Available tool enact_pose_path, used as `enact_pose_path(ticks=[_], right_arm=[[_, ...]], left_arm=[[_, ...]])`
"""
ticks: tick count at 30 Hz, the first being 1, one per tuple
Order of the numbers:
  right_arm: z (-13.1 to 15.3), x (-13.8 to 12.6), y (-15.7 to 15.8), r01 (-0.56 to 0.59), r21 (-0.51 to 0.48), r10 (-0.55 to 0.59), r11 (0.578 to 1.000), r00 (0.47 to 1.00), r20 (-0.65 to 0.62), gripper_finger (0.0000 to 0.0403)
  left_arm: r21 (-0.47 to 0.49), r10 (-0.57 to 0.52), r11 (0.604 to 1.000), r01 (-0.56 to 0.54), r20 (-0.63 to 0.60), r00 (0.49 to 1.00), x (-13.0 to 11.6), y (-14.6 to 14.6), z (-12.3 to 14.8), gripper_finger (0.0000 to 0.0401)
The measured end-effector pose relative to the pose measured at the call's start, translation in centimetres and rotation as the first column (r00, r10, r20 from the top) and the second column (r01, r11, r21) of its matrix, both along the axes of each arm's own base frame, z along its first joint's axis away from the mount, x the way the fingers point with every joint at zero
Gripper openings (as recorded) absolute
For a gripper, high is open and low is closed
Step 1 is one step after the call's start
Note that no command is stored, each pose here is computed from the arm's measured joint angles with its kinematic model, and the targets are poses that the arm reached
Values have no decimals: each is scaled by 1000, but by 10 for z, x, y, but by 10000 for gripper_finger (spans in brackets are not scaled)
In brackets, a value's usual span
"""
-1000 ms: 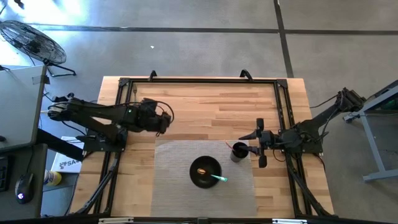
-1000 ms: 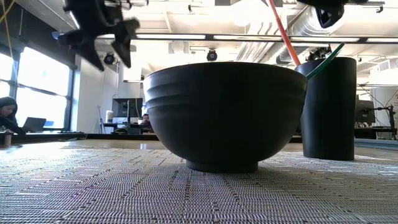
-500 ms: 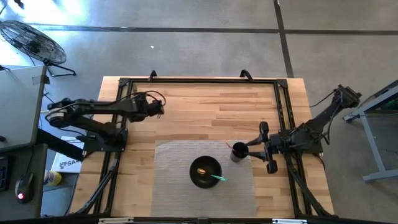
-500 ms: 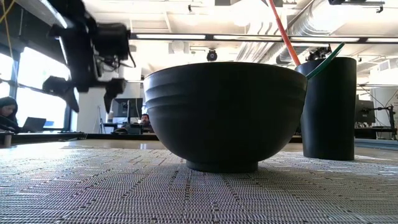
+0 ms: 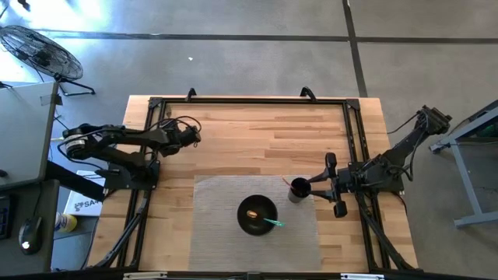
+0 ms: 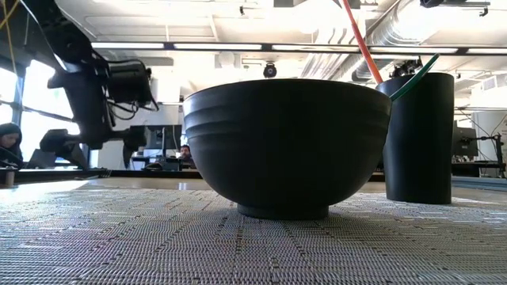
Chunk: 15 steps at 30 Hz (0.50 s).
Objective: Pick & Place Utensil
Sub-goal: Put the blue fork into the black bowl
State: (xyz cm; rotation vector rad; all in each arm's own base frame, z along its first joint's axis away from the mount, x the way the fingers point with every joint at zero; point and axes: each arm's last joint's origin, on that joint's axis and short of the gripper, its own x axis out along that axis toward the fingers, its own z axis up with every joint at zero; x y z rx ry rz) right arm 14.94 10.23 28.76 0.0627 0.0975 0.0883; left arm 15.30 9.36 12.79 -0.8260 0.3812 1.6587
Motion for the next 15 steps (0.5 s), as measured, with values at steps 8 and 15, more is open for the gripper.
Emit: enact_pose_path(ticks=[8, 15], right_arm=[[0, 0, 0, 5, 48, -5, 999, 1000, -4, 138], [0, 0, 0, 5, 54, -5, 999, 1000, -5, 138]], left_arm=[[66, 58, 996, -51, -105, 993, 3, 4, -17, 374], [8, 115, 993, -115, -116, 987, 2, 16, -33, 374]])
